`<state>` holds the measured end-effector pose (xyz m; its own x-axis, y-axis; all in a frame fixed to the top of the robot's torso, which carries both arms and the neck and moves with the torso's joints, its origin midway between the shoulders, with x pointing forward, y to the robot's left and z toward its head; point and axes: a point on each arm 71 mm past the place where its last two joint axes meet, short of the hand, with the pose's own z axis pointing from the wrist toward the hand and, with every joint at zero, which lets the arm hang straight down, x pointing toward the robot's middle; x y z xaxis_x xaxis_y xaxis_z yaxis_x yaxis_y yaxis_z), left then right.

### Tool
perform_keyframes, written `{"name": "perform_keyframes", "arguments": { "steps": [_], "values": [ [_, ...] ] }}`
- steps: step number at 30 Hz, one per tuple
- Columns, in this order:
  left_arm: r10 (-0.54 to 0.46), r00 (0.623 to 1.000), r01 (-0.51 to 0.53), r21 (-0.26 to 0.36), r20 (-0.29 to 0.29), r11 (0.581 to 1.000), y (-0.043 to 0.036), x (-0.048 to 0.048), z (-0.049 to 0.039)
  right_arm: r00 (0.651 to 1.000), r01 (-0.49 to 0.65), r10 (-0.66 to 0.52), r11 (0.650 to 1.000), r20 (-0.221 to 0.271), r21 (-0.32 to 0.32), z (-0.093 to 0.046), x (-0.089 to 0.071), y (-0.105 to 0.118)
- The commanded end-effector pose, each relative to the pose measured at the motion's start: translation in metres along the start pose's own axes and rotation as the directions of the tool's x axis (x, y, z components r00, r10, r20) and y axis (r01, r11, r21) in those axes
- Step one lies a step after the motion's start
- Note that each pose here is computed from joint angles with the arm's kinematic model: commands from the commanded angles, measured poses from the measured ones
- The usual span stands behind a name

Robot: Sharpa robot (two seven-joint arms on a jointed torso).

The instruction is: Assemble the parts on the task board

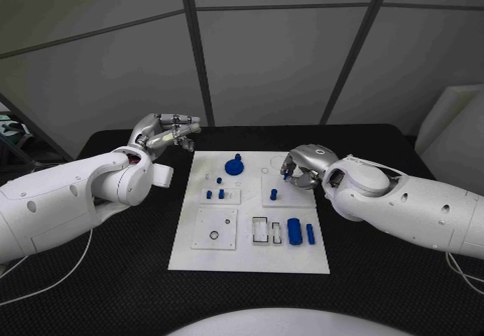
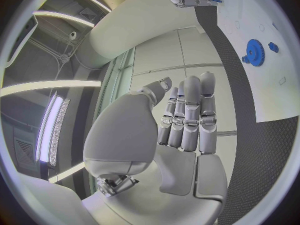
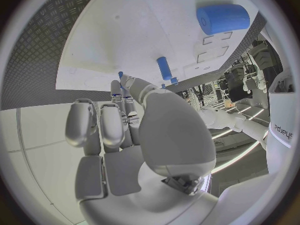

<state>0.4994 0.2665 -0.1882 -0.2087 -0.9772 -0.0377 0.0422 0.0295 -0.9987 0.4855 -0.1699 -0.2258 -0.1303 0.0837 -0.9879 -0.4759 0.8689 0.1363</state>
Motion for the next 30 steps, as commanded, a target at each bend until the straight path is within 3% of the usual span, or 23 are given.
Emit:
{"name": "perform_keyframes", "arguments": {
  "steps": [1,7,15,21,30],
  "values": [
    [-0.003,1.000,0.003,0.005,0.003,1.000,-0.0011,-0.0006,0.0004,0.996,-0.038,0.040,0.999,0.082,-0.026,-0.005,-0.009,0.005],
    [-0.004,1.000,0.004,0.003,0.001,1.000,-0.0010,-0.0006,0.0003,0.992,-0.081,0.086,0.995,0.093,-0.062,-0.013,-0.014,0.018],
    [-0.018,1.000,0.018,0.000,-0.005,1.000,-0.0006,0.0032,0.0016,0.983,-0.150,0.164,0.977,0.083,-0.155,-0.016,-0.019,0.054],
    [-0.031,0.999,0.031,-0.002,-0.013,1.000,0.0001,0.0085,0.0041,0.980,-0.181,0.195,0.957,0.040,-0.226,-0.008,-0.015,0.086],
    [-0.039,0.999,0.039,-0.001,-0.024,0.999,0.0003,0.0154,0.0068,0.977,-0.213,0.208,0.938,-0.046,-0.272,0.000,0.009,0.117]
  ]
}}
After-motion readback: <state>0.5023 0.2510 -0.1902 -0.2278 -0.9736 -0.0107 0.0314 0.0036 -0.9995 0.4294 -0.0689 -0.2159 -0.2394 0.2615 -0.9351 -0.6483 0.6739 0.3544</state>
